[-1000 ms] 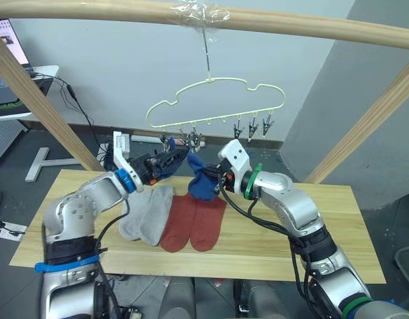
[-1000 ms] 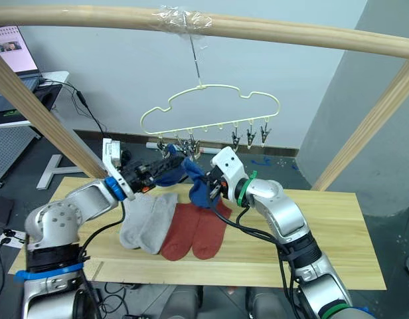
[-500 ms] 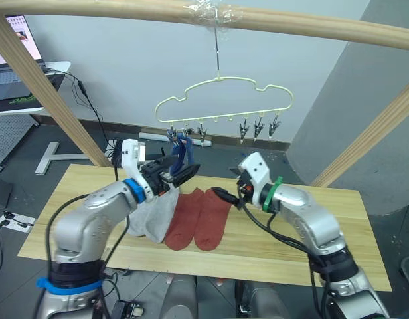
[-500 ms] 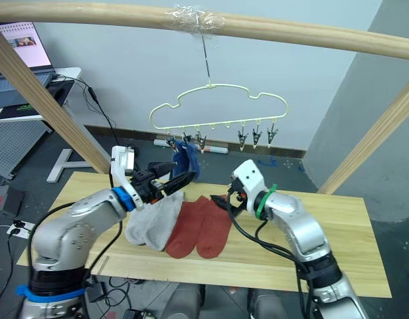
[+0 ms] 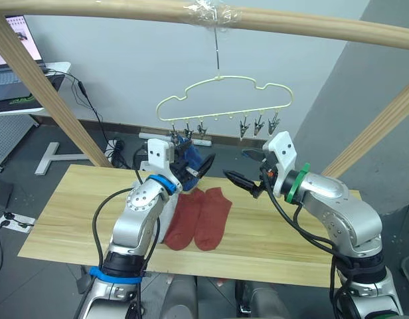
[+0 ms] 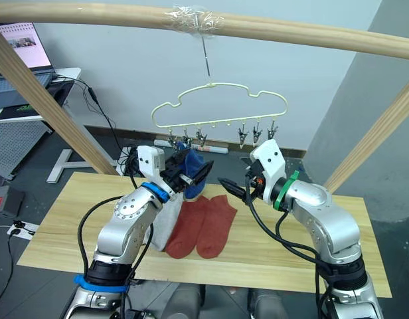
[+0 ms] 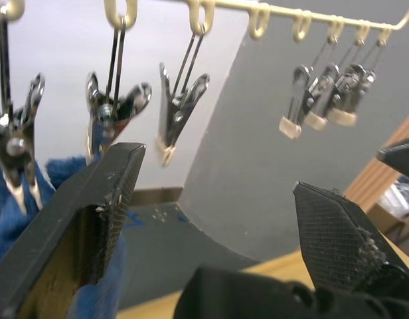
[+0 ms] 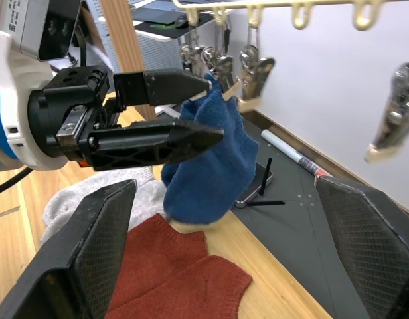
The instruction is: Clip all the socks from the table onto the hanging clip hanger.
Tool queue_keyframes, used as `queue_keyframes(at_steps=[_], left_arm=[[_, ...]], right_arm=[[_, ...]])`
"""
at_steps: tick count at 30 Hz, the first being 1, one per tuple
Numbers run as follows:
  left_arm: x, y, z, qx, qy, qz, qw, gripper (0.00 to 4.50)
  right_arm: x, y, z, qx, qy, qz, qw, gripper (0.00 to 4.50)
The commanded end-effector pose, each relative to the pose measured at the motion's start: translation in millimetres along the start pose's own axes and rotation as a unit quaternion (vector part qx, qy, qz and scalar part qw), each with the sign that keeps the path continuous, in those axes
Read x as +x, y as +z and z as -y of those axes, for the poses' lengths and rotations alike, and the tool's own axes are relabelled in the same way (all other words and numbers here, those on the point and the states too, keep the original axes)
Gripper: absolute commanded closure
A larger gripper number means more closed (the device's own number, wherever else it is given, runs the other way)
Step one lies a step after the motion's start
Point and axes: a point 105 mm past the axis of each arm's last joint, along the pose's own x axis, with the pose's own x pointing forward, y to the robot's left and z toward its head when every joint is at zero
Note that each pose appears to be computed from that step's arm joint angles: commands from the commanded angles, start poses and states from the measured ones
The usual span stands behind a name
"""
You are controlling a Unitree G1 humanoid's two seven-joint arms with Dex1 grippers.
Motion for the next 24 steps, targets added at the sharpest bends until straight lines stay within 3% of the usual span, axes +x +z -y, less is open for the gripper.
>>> queue_keyframes(at_steps=[1,4,15,18,24], left_arm=[[2.3,11.5,-0.5,0.012,0.005,0.028,1.000,0.75],[2.9,10.8,-1.6,0.012,0.015,0.027,0.999,1.51],[8.1,12.3,-7.6,0.029,0.044,0.035,0.998,1.51],[9.4,12.9,-9.1,0.025,0.045,0.038,0.998,2.02],[13.2,12.1,-11.2,0.024,0.048,0.035,0.998,3.90]], right_arm=[[-3.4,20.1,-1.8,-0.021,0.000,0.031,0.999,0.00],[-4.9,21.8,1.1,-0.026,-0.005,0.032,0.999,0.00],[-6.8,32.4,5.6,-0.037,-0.007,0.039,0.999,0.00],[-7.0,33.5,6.7,-0.038,-0.007,0.039,0.999,0.00],[-8.1,34.0,8.7,-0.040,-0.008,0.036,0.999,0.00]])
